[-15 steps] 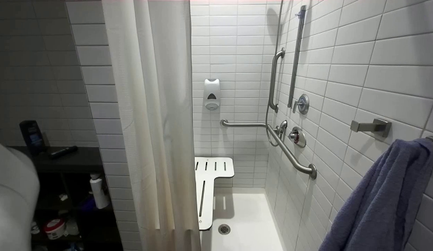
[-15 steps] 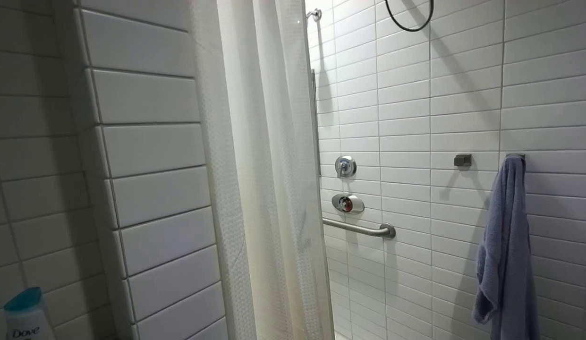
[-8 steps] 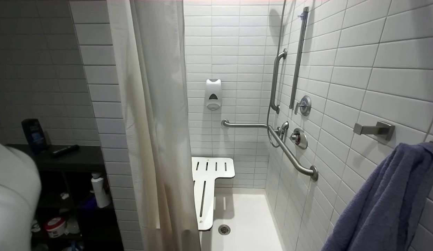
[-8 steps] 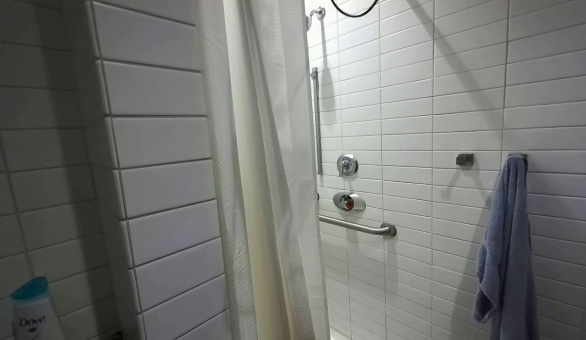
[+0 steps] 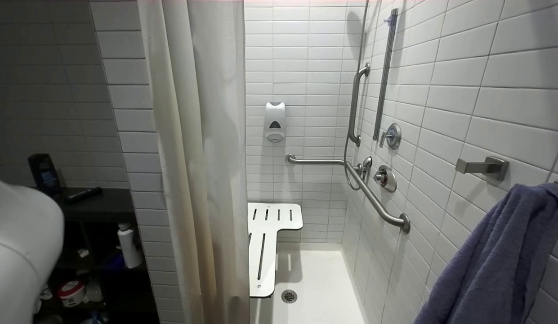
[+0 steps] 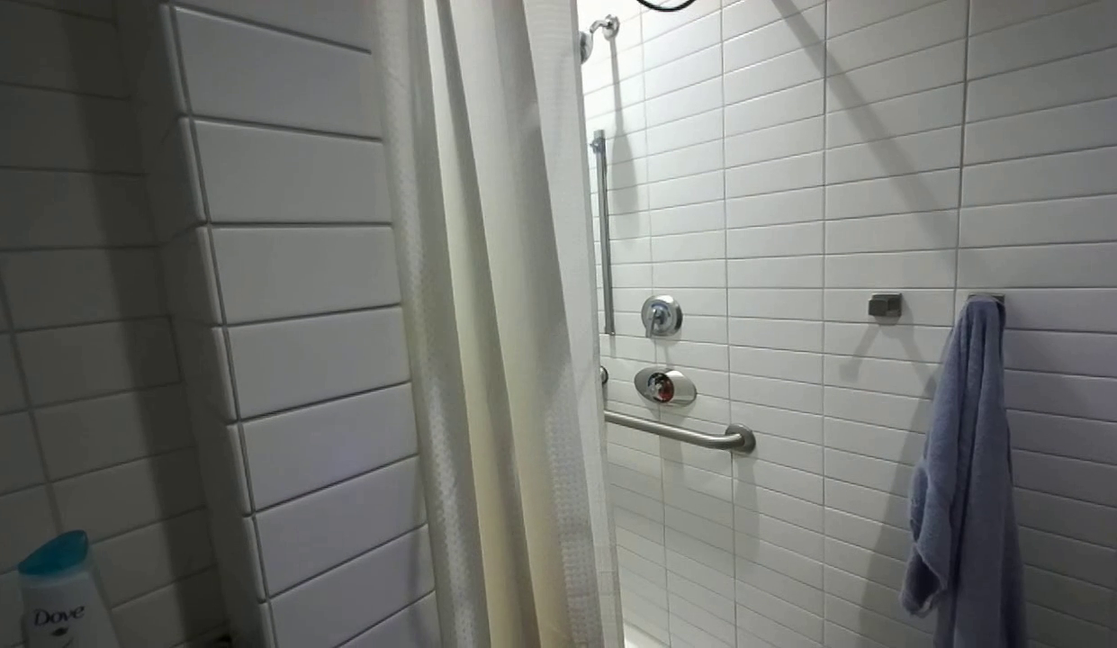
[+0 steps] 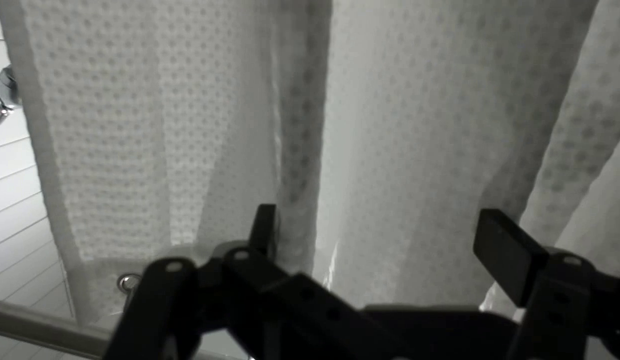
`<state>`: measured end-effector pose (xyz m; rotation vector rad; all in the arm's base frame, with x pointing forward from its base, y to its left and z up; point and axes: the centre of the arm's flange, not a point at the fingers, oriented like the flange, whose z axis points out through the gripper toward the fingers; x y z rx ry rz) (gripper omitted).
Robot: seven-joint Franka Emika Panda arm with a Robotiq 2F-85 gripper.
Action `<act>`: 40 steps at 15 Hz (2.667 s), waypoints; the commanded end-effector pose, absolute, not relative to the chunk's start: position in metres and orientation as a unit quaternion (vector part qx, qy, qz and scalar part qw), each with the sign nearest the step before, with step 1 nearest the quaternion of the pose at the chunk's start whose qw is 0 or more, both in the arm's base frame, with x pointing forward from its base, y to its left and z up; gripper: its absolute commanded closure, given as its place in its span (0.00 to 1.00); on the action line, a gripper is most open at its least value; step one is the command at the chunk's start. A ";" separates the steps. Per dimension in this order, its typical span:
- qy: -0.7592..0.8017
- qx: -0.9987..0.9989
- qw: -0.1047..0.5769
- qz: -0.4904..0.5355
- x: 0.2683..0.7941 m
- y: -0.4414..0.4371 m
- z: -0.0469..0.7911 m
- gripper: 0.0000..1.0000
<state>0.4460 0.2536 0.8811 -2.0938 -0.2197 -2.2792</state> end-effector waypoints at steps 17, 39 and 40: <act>-0.067 -0.674 0.017 -0.735 0.446 0.252 0.882 0.00; 0.028 -0.687 -0.049 -0.725 0.486 0.169 0.888 0.00; 0.031 -0.688 -0.048 -0.724 0.488 0.168 0.886 0.00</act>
